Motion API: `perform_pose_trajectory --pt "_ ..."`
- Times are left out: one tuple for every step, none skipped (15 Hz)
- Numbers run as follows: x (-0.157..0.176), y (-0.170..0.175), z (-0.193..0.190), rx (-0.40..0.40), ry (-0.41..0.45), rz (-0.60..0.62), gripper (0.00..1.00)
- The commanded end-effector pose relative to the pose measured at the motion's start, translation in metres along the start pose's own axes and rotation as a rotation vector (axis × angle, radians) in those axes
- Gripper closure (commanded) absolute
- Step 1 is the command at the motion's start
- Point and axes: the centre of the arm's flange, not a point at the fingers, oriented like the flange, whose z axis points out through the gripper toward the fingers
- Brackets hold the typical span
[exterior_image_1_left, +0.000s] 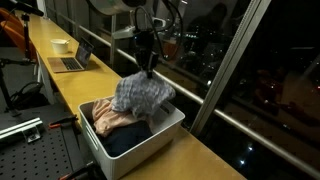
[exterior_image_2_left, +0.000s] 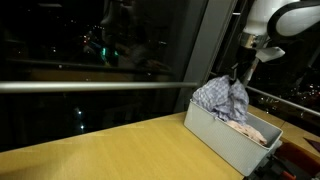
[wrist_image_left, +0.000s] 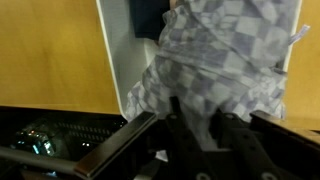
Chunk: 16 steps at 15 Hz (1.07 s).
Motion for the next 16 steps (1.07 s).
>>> perform_pose_trajectory --pt "-0.014 -0.003 0.016 0.06 -0.018 -0.016 0.39" --pt "-0.018 -0.008 0.015 0.058 -0.029 -0.019 0.31" --pt "-0.021 -0.013 0.014 0.055 -0.037 -0.022 0.24" --pt "-0.023 -0.02 0.011 0.05 -0.041 -0.03 0.16" --pt "-0.024 -0.03 0.007 0.046 -0.039 -0.042 0.09" --pt "-0.025 -0.044 0.003 0.042 -0.034 -0.058 0.03" --pt "-0.027 -0.059 -0.001 0.037 -0.026 -0.074 0.0" --pt "-0.03 -0.075 -0.006 0.036 -0.012 -0.093 0.0" --pt "-0.033 -0.094 -0.01 0.026 -0.001 -0.111 0.0" --pt "-0.023 -0.07 0.003 0.043 -0.02 -0.093 0.0" --pt "-0.026 -0.086 -0.001 0.043 -0.013 -0.106 0.0" --pt "-0.028 -0.096 -0.005 0.043 -0.008 -0.113 0.0" --pt "-0.029 -0.101 -0.006 0.044 -0.005 -0.116 0.0" --pt "-0.029 -0.101 -0.006 0.043 -0.006 -0.116 0.0" --pt "-0.029 -0.099 -0.005 0.043 -0.007 -0.112 0.0" --pt "-0.028 -0.097 -0.005 0.042 -0.008 -0.109 0.0"
